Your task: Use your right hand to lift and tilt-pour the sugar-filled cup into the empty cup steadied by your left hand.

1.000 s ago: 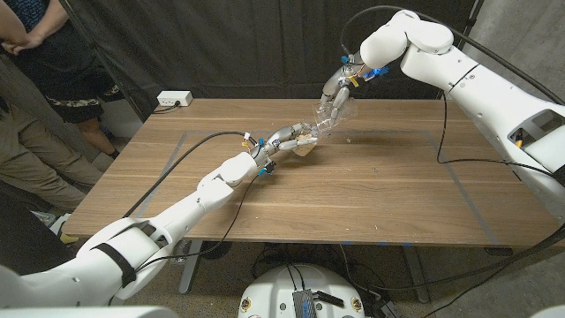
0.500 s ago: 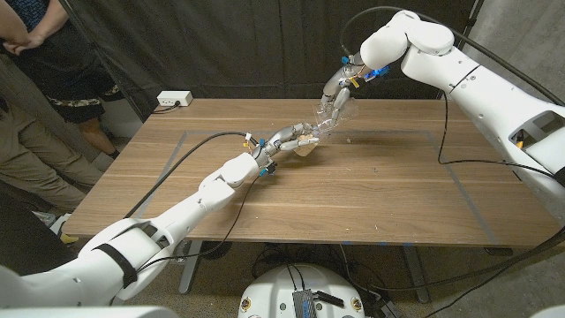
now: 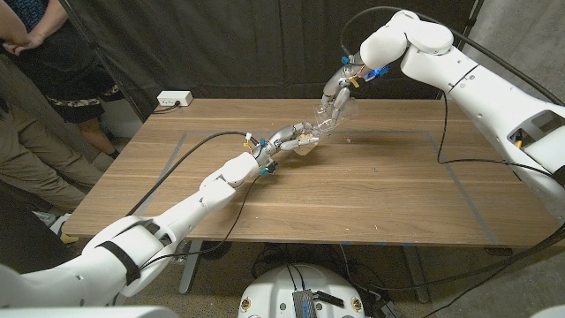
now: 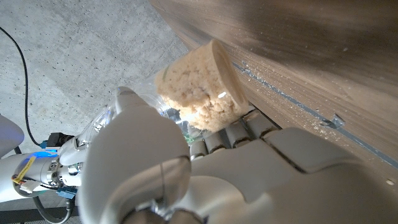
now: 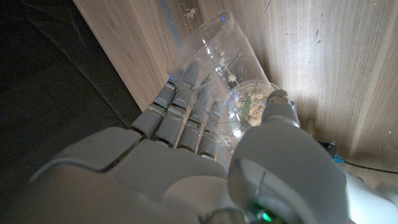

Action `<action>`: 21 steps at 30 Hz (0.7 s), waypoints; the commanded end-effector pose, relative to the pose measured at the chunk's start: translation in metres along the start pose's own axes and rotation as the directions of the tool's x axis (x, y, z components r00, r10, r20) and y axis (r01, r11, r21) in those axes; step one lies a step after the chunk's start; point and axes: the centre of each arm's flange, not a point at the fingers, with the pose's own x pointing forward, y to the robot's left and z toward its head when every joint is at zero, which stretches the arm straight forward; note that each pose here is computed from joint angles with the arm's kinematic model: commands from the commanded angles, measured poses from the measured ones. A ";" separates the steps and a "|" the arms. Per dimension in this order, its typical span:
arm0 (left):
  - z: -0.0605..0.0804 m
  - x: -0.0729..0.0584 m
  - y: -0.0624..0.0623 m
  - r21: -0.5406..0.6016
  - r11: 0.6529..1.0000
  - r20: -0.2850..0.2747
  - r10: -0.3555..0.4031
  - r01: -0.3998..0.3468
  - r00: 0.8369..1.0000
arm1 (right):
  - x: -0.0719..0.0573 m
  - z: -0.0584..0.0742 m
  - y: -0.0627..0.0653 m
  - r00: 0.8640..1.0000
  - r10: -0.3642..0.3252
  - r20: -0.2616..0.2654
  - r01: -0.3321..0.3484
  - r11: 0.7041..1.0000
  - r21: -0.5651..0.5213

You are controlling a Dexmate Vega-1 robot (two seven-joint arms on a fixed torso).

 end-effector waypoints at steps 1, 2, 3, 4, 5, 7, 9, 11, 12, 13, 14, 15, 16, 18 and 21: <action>-0.002 0.000 0.001 -0.003 1.000 0.000 0.004 -0.004 1.000 | -0.002 -0.004 -0.005 1.000 -0.001 0.004 0.001 1.000 0.022; -0.002 0.000 0.001 -0.003 1.000 -0.001 0.004 -0.004 1.000 | -0.002 -0.005 -0.005 1.000 -0.002 0.005 0.002 1.000 0.031; -0.002 -0.001 0.001 -0.004 1.000 -0.001 0.005 -0.005 1.000 | -0.002 -0.006 -0.005 1.000 -0.003 0.006 0.003 0.999 0.039; -0.002 -0.001 0.001 -0.004 1.000 -0.001 0.005 -0.005 1.000 | -0.003 -0.006 -0.005 1.000 -0.005 0.005 0.005 0.999 0.043; -0.002 -0.001 0.001 -0.005 1.000 0.000 0.005 -0.005 1.000 | -0.003 -0.008 -0.006 1.000 -0.006 0.007 0.006 0.998 0.056; -0.002 -0.001 0.001 -0.005 1.000 0.000 0.004 -0.004 1.000 | -0.005 -0.009 -0.006 1.000 -0.009 0.007 0.008 0.997 0.071; -0.003 -0.001 0.001 -0.006 1.000 0.000 0.004 -0.004 1.000 | -0.006 -0.013 -0.007 1.000 -0.012 0.015 0.010 0.993 0.115; -0.003 -0.001 0.001 -0.007 1.000 0.001 0.003 -0.003 1.000 | -0.006 -0.015 -0.007 1.000 -0.013 0.015 0.011 0.992 0.124; -0.003 -0.001 0.001 -0.006 1.000 0.002 0.004 -0.004 1.000 | -0.007 -0.018 -0.008 1.000 -0.015 0.013 0.013 0.990 0.141; -0.003 -0.001 0.001 -0.006 1.000 0.002 0.003 -0.003 1.000 | -0.007 -0.019 -0.008 1.000 -0.016 0.010 0.015 0.990 0.144; -0.003 -0.001 0.002 -0.006 1.000 0.002 0.003 -0.003 1.000 | -0.007 -0.020 -0.008 1.000 -0.017 0.009 0.016 0.989 0.148; -0.003 -0.001 0.002 -0.006 1.000 0.002 0.003 -0.003 1.000 | -0.007 -0.021 -0.008 1.000 -0.018 0.010 0.016 0.988 0.154; -0.003 -0.001 0.002 -0.006 1.000 0.002 0.003 -0.003 1.000 | -0.008 -0.021 -0.008 1.000 -0.020 0.007 0.019 0.988 0.154; -0.003 -0.001 0.003 -0.006 1.000 0.001 0.004 -0.004 1.000 | -0.008 -0.022 -0.008 1.000 -0.024 0.008 0.023 0.986 0.163; -0.004 -0.001 0.004 -0.006 1.000 0.001 0.004 -0.004 1.000 | -0.009 -0.024 -0.009 1.000 -0.029 0.007 0.027 0.985 0.172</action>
